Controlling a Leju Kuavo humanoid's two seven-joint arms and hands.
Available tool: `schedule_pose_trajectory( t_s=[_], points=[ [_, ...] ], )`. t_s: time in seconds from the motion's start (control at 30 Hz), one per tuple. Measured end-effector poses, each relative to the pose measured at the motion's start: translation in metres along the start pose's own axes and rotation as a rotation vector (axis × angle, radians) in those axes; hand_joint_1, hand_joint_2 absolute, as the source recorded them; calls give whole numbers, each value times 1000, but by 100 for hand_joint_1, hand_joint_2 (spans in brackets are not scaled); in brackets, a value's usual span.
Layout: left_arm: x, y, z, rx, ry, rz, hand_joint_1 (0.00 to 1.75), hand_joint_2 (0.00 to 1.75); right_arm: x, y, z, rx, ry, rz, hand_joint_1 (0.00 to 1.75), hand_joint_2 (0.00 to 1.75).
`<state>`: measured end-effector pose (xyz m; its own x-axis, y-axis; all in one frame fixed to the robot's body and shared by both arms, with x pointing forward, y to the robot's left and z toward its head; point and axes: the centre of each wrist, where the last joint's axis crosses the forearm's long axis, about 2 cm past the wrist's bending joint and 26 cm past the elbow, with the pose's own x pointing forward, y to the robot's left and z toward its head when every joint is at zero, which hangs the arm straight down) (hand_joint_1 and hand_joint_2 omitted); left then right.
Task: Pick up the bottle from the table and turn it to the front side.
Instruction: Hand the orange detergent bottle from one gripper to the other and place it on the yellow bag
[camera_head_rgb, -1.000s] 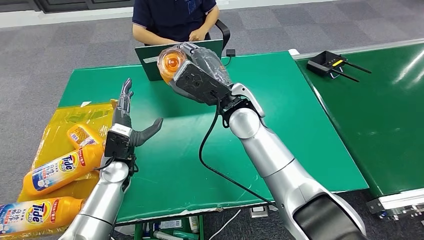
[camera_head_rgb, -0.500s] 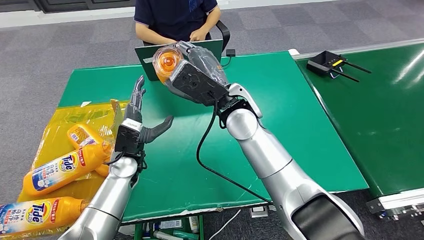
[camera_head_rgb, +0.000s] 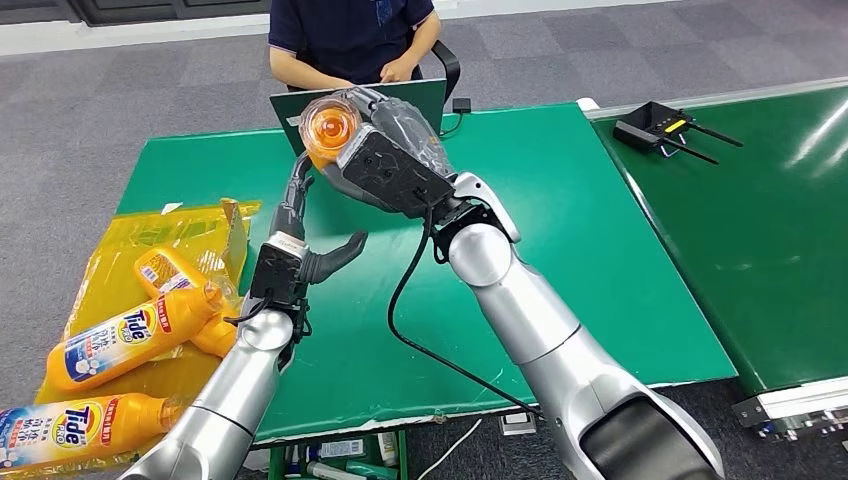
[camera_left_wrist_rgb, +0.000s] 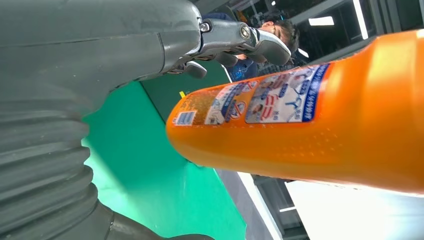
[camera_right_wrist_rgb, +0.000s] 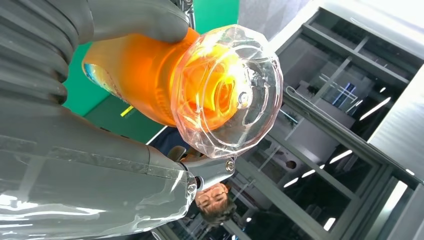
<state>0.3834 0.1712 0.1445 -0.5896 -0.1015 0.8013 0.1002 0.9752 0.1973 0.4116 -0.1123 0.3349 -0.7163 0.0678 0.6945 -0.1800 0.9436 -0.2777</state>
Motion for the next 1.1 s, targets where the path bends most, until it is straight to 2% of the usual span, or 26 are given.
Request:
schedule_pose_trajectory(
  t_s=[0.6, 1.1],
  points=[
    [3, -11, -6, 0, 4, 11, 0, 175, -5, 9, 12, -18, 17, -51, 175, 175],
    [3, -13, -15, 7, 7, 7, 0, 175, -2, 23, 10, -7, 3, -119, 175, 175]
  ],
)
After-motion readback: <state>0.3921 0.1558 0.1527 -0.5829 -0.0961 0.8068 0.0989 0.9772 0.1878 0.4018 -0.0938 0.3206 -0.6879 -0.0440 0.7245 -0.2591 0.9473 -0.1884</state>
